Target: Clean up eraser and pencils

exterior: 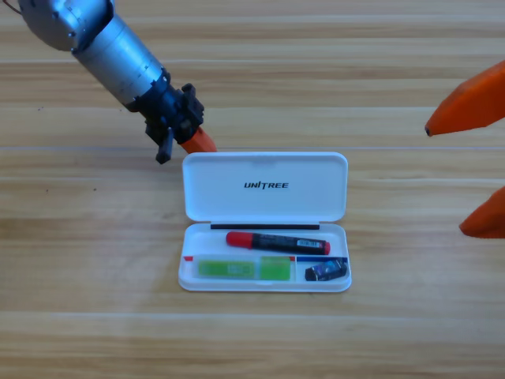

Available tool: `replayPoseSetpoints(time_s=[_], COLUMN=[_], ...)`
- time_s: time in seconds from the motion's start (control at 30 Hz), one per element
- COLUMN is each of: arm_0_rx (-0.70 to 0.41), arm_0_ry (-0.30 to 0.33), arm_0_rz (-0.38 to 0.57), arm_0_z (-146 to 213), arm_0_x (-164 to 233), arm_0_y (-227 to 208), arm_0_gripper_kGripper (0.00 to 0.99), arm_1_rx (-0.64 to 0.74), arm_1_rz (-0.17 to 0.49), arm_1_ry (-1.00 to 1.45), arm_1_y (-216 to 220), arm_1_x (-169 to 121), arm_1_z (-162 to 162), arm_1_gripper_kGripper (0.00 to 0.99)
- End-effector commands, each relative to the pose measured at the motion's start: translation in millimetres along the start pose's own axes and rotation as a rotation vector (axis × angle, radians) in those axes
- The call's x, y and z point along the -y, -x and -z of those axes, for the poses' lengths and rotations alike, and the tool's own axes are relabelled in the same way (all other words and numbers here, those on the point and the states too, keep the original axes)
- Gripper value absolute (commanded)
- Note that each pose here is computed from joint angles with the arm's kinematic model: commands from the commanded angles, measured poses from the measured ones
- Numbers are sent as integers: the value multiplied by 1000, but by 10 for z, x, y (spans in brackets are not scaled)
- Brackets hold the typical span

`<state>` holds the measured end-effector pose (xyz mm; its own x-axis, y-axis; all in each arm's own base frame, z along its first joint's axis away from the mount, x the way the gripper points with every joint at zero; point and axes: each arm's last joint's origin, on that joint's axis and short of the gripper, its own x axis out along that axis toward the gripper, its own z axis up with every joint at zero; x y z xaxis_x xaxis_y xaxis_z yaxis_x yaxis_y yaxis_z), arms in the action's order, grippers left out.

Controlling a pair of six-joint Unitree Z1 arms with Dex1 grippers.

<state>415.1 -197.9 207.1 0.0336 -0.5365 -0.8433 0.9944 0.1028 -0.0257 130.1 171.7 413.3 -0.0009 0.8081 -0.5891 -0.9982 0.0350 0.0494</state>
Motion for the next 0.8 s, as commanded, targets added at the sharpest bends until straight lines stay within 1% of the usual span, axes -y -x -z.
replayPoseSetpoints(time_s=[0.03, 0.33, 0.57, 0.8], arm_0_rx=[-34, -44, -49, -58], arm_0_ry=[-11, -32, -48, -55], arm_0_rz=[41, 34, 37, 54], arm_0_z=[-179, -350, -399, -405], arm_0_x=[284, 557, 719, 798], arm_0_y=[-71, 45, 110, 71], arm_0_gripper_kGripper=[0, 0, 0, 0], arm_1_rx=[6, 5, 6, 6], arm_1_rz=[-13, -17, -17, -21], arm_1_ry=[9, 11, 12, 12], arm_1_y=[-40, -47, -42, -48], arm_1_x=[-20, -28, -31, -32], arm_1_z=[51, 52, 51, 50], arm_1_gripper_kGripper=[848, 848, 850, 848])
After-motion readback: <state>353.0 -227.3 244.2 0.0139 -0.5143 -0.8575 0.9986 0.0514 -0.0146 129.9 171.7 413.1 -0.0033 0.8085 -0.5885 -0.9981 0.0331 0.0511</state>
